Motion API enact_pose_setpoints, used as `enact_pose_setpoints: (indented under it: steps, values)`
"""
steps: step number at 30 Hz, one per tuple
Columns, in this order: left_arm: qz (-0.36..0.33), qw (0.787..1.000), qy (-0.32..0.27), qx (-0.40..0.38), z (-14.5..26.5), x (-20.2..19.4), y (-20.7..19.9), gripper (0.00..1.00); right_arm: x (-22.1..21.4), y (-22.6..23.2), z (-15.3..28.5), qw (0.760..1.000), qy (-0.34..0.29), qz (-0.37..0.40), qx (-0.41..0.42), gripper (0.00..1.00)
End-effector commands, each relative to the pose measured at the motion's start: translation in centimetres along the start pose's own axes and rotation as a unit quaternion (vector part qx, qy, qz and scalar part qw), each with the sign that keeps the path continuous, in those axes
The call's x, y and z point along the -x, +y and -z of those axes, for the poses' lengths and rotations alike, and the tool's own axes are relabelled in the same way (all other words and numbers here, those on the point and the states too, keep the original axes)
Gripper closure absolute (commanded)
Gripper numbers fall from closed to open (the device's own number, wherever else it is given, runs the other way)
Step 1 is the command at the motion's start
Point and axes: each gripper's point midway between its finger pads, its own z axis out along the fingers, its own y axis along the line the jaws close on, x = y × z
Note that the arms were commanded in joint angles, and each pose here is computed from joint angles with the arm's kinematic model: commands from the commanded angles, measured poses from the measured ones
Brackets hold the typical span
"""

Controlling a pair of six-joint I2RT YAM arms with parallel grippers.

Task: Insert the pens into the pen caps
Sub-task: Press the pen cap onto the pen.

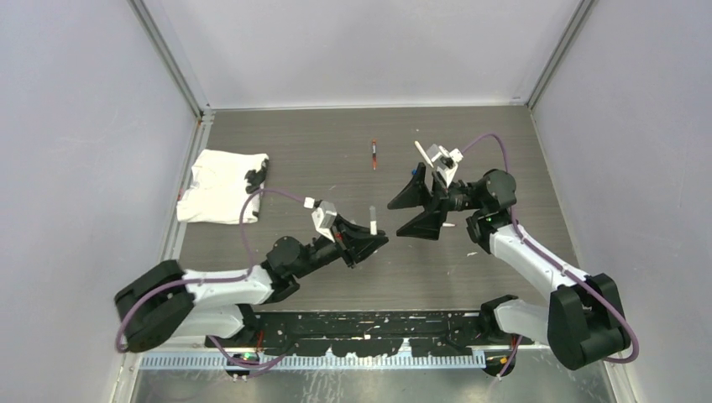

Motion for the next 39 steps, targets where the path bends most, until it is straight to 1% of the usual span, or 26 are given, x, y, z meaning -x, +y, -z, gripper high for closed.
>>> enact_pose_setpoints:
  steps: [1, 4, 7, 9, 10, 11, 12, 13, 14, 16, 18, 23, 29, 30, 33, 39]
  values:
    - [-0.064, 0.991, 0.118, 0.003, 2.3, -2.3, 0.2, 0.99, 0.9, 1.4, 0.6, 0.999, 0.019, 0.038, 0.022, 0.0]
    - [-0.086, 0.982, 0.165, -0.009, 3.6, -2.6, -0.6, 0.99, 1.4, 0.7, 0.4, 0.999, 0.012, 0.028, 0.011, 0.0]
    - [-0.088, 0.98, 0.176, -0.007, 4.2, -1.9, -0.9, 0.99, 2.4, -0.6, 0.1, 1.0, 0.003, -0.002, -0.018, 0.01]
    - [-0.08, 0.981, 0.178, -0.004, 4.2, -1.5, -1.0, 0.99, 2.5, -2.2, 0.1, 0.998, 0.009, -0.028, -0.055, 0.02]
    - [-0.073, 0.981, 0.18, -0.006, 4.1, -1.3, -1.2, 0.99, 2.2, -3.0, 0.2, 0.996, 0.024, -0.042, -0.079, 0.03]
    - [-0.065, 0.981, 0.18, -0.008, 3.9, -1.2, -1.3, 0.99, 1.2, -3.7, 0.5, 0.991, 0.052, -0.059, -0.109, 0.03]
    - [-0.058, 0.982, 0.18, -0.007, 3.7, -1.0, -1.3, 0.99, 0.5, -4.3, 0.8, 0.986, 0.09, -0.04, -0.133, 0.02]
    - [-0.05, 0.982, 0.182, -0.007, 3.5, -1.0, -1.3, 0.99, 0.3, -3.8, 0.7, 0.985, 0.113, -0.024, -0.127, 0.02]
    - [-0.043, 0.982, 0.183, -0.008, 3.3, -0.9, -1.3, 0.99, 0.7, -3.1, 0.4, 0.988, 0.113, -0.018, -0.107, 0.02]
    - [-0.028, 0.983, 0.183, -0.013, 2.8, -0.7, -1.3, 0.99, 1.5, -2.1, -0.2, 0.993, 0.092, -0.018, -0.078, 0.02]
    - [-0.015, 0.983, 0.182, -0.022, 2.3, -0.5, -1.3, 0.99, 1.1, -1.8, -0.4, 0.994, 0.084, -0.039, -0.064, 0.02]
    - [-0.001, 0.983, 0.177, -0.04, 1.1, -0.1, -1.5, 0.99, -0.6, -1.5, -1.1, 0.992, 0.097, -0.058, -0.05, 0.04]
    - [0.013, 0.982, 0.183, -0.055, 0.0, -0.3, -1.6, 0.99, -1.2, -1.9, -2.2, 0.99, 0.105, -0.071, -0.055, 0.13]
    - [0.016, 0.981, 0.183, -0.056, -0.1, -0.4, -1.6, 0.99, -1.2, -1.8, -2.3, 0.99, 0.104, -0.073, -0.054, 0.15]
    - [0.025, 0.98, 0.187, -0.063, -0.5, -0.9, -1.5, 0.99, -1.0, -1.6, -2.7, 0.991, 0.1, -0.08, -0.047, 0.26]
    - [0.036, 0.979, 0.189, -0.068, -1.2, -1.5, -1.1, 1.0, -0.9, -1.4, -2.8, 0.99, 0.097, -0.089, -0.04, 0.3]
